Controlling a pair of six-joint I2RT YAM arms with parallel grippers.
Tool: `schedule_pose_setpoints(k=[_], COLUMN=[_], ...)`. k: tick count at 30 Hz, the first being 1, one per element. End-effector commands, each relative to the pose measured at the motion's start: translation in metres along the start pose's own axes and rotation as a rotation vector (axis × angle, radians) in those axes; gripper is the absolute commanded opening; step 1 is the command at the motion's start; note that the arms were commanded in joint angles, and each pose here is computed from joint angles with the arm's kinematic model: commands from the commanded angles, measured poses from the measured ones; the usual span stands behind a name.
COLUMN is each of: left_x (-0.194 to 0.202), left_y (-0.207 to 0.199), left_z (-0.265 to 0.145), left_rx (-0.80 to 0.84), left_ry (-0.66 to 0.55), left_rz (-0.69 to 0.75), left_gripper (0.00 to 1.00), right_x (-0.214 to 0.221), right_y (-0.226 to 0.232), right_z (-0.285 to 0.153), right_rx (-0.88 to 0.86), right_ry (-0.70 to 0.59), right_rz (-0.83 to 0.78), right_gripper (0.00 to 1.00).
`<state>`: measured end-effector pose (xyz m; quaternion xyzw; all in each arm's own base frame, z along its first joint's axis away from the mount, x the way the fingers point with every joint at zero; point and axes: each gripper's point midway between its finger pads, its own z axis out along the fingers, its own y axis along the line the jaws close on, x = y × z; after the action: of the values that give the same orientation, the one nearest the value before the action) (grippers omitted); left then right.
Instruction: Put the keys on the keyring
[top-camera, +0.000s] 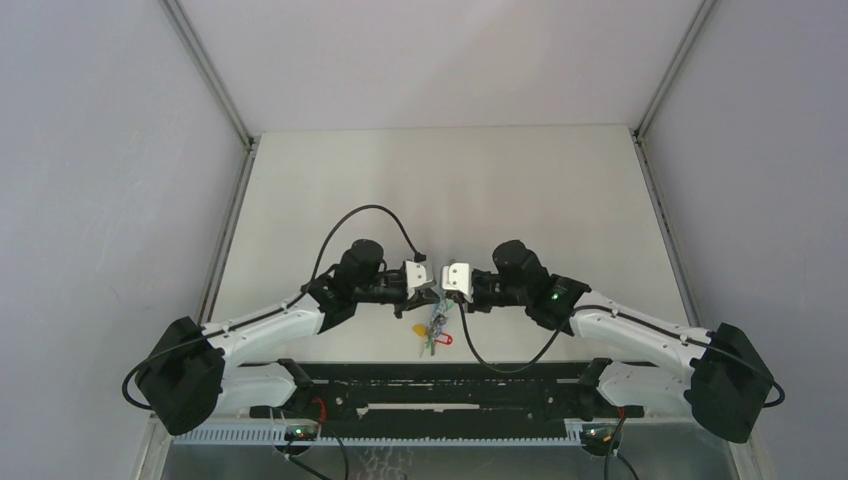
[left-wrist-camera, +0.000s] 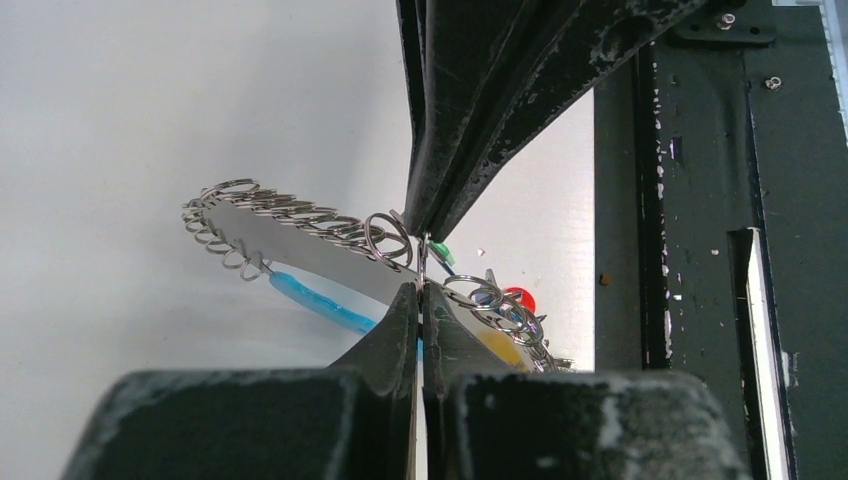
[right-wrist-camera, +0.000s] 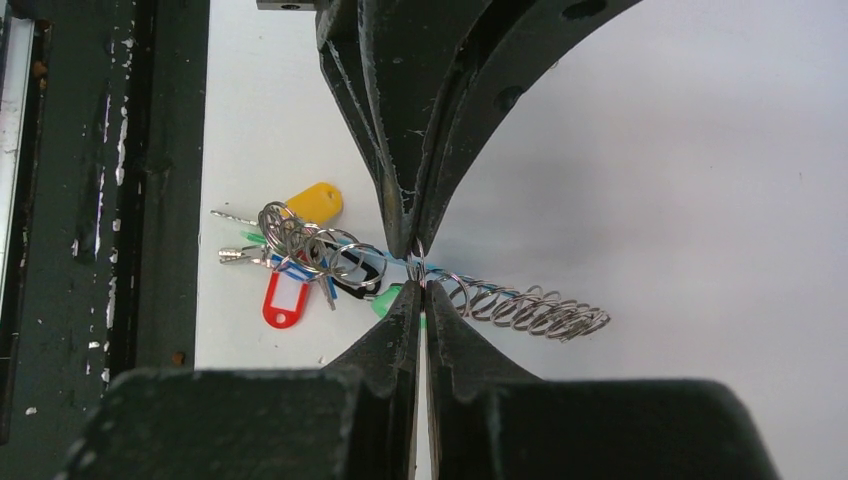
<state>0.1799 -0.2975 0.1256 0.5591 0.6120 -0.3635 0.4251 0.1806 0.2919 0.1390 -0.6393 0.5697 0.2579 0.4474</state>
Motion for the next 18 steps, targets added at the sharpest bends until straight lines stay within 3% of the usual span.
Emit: schedule_pose_setpoints(k=[1,18], left_x=[-0.022,-0.027], left_y=[0.004,0.025], left_z=[0.002,-0.001], left_rx=[-0.007,-0.105], left_ry=[-0.062,-0.078], left_rz=[0.040,-0.069], left_gripper=[0.00,0.00], right_x=[-0.038,-0.021], right_y=[-0.014,-0.013], right_z=[0.000,-0.003], right_rx=[0.040,0.091], right_ry=[-0.096,-0.008], right_rz=[-0.047,-0.110], right_gripper=[0.00,0.00])
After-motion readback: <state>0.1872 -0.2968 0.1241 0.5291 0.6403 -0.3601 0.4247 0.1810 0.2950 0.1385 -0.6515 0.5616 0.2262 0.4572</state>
